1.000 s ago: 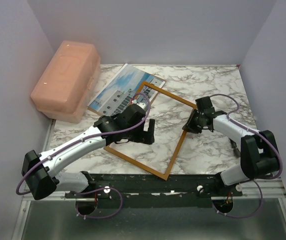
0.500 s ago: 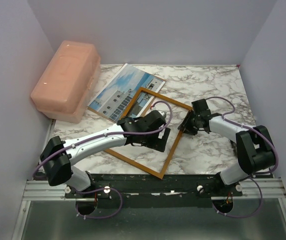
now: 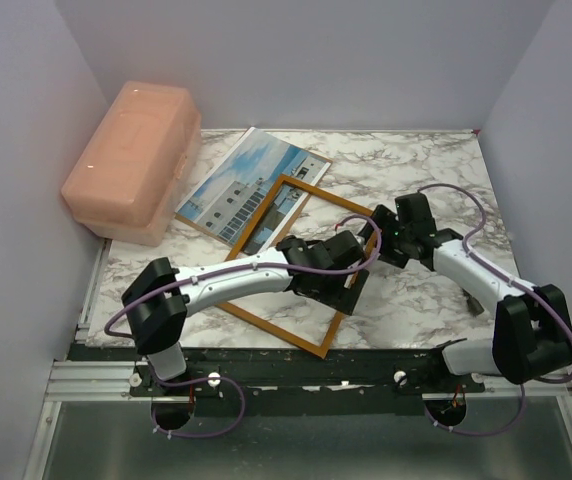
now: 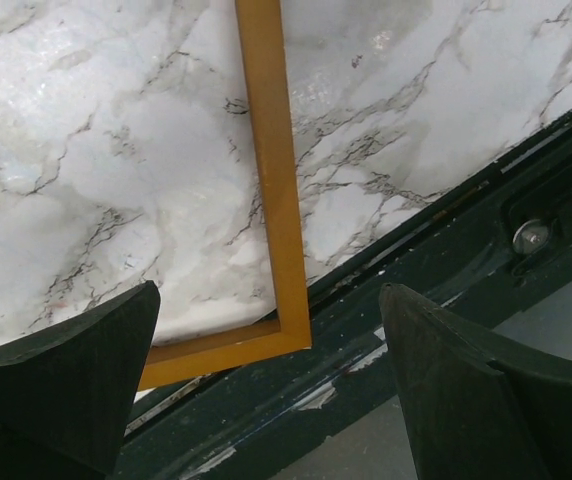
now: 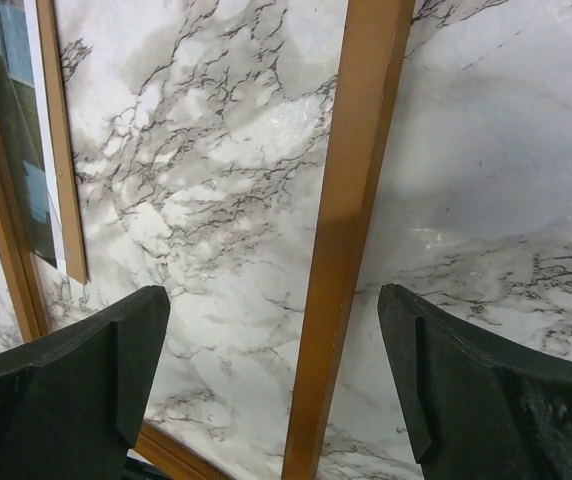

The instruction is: Put the photo into the frame

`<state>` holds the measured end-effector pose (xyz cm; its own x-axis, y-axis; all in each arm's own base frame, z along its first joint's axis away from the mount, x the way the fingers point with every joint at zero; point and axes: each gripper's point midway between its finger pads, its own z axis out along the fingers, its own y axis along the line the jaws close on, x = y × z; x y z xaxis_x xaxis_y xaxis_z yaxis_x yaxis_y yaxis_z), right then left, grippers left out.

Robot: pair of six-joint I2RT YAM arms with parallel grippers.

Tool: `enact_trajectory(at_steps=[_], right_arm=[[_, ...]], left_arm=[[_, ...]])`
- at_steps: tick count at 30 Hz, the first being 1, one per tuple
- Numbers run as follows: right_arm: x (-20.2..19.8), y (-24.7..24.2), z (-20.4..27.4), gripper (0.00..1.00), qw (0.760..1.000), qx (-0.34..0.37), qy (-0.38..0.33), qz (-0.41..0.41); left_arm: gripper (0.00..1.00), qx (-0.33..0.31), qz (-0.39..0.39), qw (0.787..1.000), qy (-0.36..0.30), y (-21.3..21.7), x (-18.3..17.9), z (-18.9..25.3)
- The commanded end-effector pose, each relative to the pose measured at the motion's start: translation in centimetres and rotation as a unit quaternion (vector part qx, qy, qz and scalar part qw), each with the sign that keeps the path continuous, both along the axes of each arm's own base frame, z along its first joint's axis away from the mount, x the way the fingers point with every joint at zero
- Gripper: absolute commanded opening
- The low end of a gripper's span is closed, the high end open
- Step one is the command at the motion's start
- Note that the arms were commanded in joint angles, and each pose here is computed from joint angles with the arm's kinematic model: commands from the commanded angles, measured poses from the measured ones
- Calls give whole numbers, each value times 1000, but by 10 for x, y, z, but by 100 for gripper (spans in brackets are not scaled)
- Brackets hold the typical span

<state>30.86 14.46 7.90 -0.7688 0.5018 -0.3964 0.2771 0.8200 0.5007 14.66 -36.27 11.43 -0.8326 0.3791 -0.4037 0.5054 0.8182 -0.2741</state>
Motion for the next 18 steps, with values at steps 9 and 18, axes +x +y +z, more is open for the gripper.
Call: enact_trajectory(at_steps=[9,18], right_arm=[[-27,-62,-11,94,998,-28,44,-35],[-27,-91,-22,94,996,-3,68,-64]], left_arm=[[92,63,-45,996,48,-34,3,1],[89,109,-45,988,99,-50,20,-18]])
